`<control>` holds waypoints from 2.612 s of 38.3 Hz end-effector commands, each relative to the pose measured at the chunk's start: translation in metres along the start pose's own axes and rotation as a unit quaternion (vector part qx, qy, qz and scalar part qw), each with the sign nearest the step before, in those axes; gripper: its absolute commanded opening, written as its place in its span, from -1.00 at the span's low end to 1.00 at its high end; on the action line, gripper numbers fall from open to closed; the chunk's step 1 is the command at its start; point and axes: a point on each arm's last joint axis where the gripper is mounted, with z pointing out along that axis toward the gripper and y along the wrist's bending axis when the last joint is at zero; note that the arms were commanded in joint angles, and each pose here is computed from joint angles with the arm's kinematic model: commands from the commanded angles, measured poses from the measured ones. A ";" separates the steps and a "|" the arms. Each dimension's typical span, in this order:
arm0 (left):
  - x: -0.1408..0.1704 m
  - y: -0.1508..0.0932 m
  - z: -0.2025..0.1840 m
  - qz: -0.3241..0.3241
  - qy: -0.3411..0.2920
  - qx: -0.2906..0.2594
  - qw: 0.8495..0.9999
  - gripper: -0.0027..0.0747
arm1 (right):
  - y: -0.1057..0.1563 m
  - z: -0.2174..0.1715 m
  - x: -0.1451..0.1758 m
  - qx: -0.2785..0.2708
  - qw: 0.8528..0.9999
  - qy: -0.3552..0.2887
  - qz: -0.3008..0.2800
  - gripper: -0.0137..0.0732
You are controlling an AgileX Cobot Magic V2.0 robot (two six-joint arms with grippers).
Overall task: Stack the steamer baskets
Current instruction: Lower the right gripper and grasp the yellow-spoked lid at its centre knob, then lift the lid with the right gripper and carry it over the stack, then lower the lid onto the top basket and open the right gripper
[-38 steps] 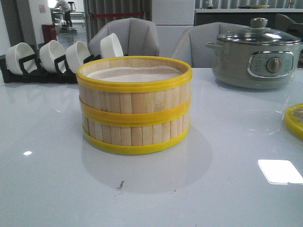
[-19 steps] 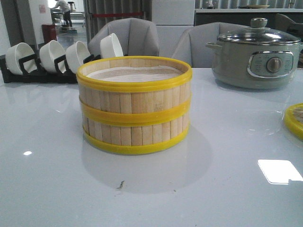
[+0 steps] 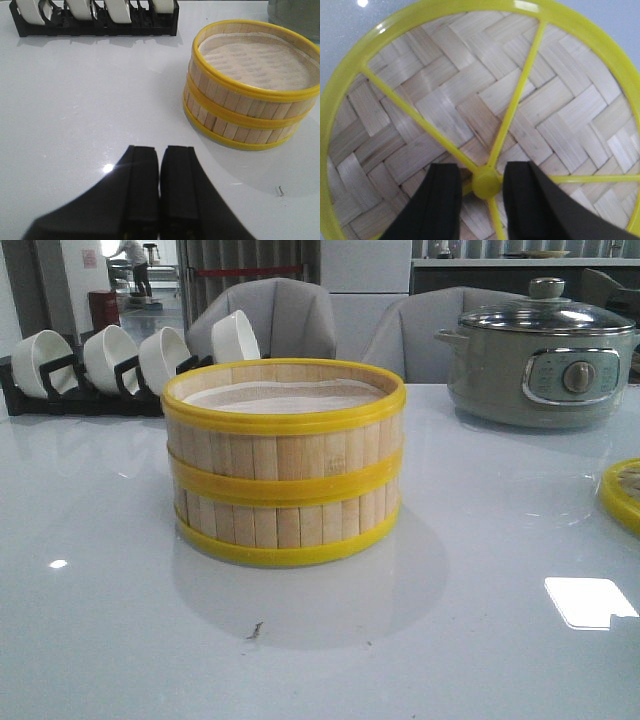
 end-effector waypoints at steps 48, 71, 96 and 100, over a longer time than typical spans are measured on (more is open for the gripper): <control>-0.016 -0.001 -0.004 -0.006 -0.054 0.001 0.999 -0.72 | 0.142 -0.154 -0.056 -0.104 0.976 -0.131 -0.143 -0.62; -0.016 -0.001 -0.004 -0.006 -0.054 0.001 0.999 -0.72 | 0.321 -0.191 0.008 -0.266 0.910 -0.134 -0.290 -0.62; -0.016 -0.001 -0.004 -0.006 -0.054 0.001 0.999 -0.72 | 0.352 -0.167 0.026 -0.275 0.902 -0.119 -0.312 -0.62; -0.016 -0.001 -0.004 -0.006 -0.054 0.001 0.999 -0.72 | 0.352 -0.166 0.026 -0.274 0.902 -0.119 -0.312 -0.62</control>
